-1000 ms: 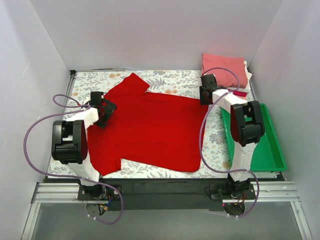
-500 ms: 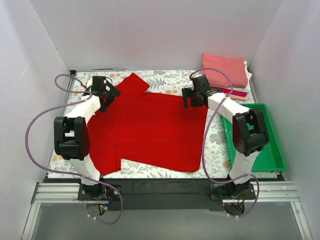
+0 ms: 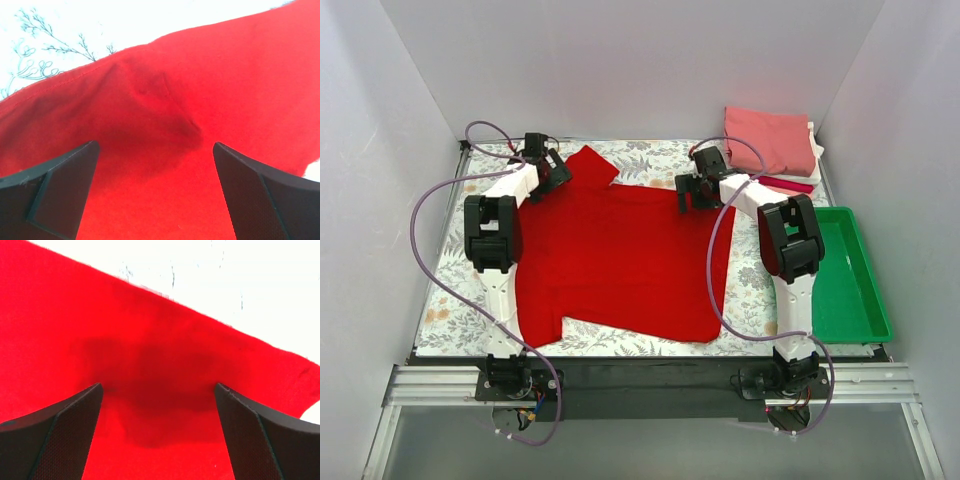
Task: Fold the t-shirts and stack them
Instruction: Flatten the tshirt out
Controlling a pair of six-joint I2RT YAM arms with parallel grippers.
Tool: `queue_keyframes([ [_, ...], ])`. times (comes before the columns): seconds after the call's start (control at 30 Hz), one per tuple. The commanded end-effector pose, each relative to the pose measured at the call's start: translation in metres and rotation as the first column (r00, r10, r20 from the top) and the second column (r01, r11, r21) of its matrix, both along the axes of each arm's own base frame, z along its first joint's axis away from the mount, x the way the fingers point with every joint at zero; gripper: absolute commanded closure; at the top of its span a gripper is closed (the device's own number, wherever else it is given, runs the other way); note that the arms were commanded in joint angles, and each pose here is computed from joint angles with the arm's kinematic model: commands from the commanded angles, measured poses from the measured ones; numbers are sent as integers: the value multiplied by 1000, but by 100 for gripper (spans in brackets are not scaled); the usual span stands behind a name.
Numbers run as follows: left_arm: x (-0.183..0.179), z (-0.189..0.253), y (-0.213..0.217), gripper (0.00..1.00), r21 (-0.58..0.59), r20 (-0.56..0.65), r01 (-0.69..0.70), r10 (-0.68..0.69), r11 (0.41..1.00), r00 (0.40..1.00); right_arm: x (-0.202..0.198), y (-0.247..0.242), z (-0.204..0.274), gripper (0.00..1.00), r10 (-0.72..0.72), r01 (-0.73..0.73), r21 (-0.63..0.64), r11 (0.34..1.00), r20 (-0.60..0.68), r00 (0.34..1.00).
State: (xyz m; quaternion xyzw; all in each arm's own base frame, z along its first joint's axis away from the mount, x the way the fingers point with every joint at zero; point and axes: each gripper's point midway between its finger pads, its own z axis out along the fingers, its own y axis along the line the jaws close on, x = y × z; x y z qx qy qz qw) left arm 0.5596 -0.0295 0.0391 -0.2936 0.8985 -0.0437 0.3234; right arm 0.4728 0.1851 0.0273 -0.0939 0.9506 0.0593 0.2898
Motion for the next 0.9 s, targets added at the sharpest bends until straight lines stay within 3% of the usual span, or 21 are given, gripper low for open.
queue_keyframes([
  [0.0,-9,-21,3,2,24,-80,30,-28,999,996,17,8,-10,2,28,-27,50,998,-23,999],
  [0.2,3,-46,23,2,63,-109,-29,35,998,993,51,17,-37,2,108,-102,117,988,-49,993],
  [0.5,45,-53,32,2,16,-42,-56,57,998,998,118,32,-34,2,190,-202,121,972,106,976],
  [0.53,49,-59,50,2,6,-38,-89,89,996,995,123,33,-32,2,191,-205,125,971,118,975],
  [0.77,80,-30,45,2,-58,68,-44,48,997,997,155,29,17,2,199,-246,144,959,278,940],
  [0.87,85,38,45,2,-63,164,-41,51,997,985,150,30,91,2,274,-330,90,940,379,884],
])
